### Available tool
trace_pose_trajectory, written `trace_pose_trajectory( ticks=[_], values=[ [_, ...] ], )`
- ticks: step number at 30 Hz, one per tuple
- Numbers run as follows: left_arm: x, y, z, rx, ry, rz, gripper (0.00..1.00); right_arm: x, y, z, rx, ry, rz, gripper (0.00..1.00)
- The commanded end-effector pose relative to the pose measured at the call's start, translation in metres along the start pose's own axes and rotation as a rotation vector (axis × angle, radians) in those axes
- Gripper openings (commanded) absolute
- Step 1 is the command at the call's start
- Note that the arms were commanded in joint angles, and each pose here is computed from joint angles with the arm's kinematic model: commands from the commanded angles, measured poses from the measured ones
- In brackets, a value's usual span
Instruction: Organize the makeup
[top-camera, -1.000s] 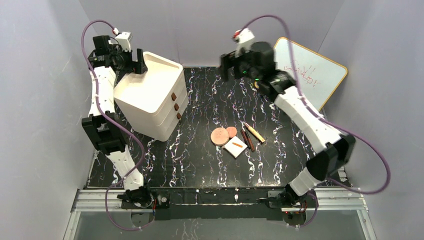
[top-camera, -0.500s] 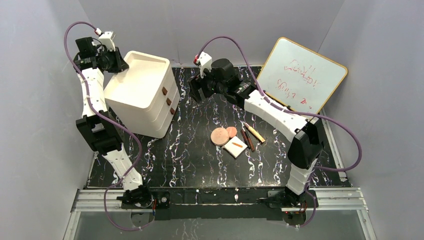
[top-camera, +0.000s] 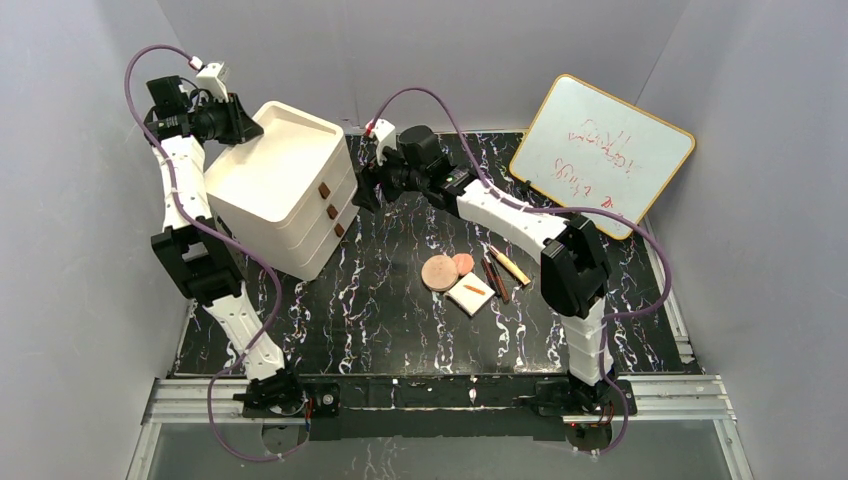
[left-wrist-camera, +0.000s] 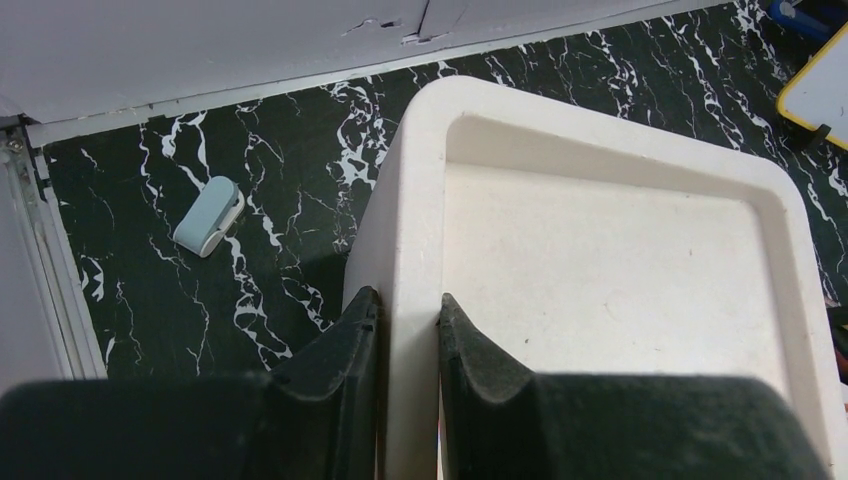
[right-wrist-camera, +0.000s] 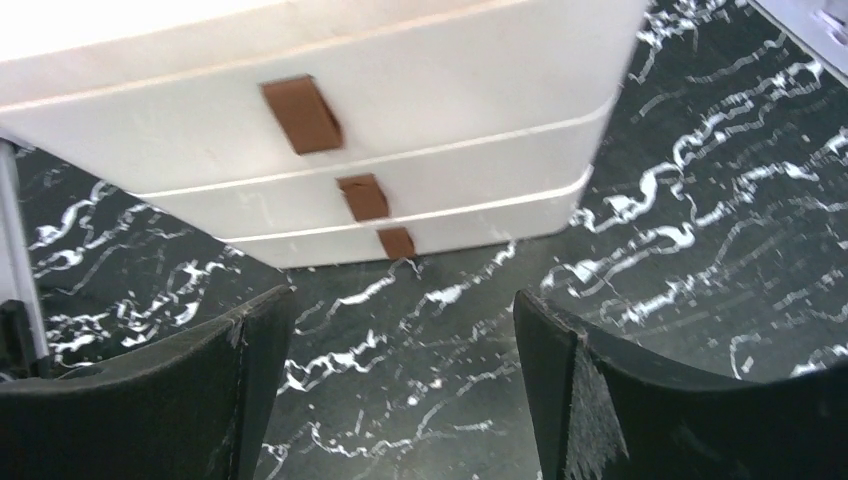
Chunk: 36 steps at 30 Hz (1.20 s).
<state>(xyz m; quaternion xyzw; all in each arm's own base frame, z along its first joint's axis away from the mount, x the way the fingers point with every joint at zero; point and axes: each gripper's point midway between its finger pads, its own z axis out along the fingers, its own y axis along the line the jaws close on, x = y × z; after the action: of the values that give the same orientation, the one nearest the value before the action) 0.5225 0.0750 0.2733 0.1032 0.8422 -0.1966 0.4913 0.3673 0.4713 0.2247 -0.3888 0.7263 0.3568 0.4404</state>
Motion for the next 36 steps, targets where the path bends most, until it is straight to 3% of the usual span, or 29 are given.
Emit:
trace_pose_trajectory(
  ticks=[1,9,17,26,36],
  values=[
    [-0.038,-0.047,-0.011,0.183,-0.099,-0.062,0.00,-0.056,0.038,-0.001,-0.106,-0.162,-0.041,0.86],
    [-0.036,-0.063,0.000,0.204,-0.081,-0.056,0.00,-0.073,0.069,0.022,-0.141,-0.193,-0.071,0.79],
    [-0.039,-0.075,0.006,0.217,-0.078,-0.069,0.00,-0.064,0.056,0.043,-0.074,-0.184,-0.058,0.75],
    [-0.055,-0.075,0.012,0.232,-0.097,-0.204,0.00,-0.053,0.040,0.047,0.007,-0.171,-0.089,0.75],
    [-0.068,-0.088,-0.004,0.244,-0.179,-0.062,0.00,-0.040,0.036,0.058,0.006,-0.157,-0.111,0.71]
  ],
)
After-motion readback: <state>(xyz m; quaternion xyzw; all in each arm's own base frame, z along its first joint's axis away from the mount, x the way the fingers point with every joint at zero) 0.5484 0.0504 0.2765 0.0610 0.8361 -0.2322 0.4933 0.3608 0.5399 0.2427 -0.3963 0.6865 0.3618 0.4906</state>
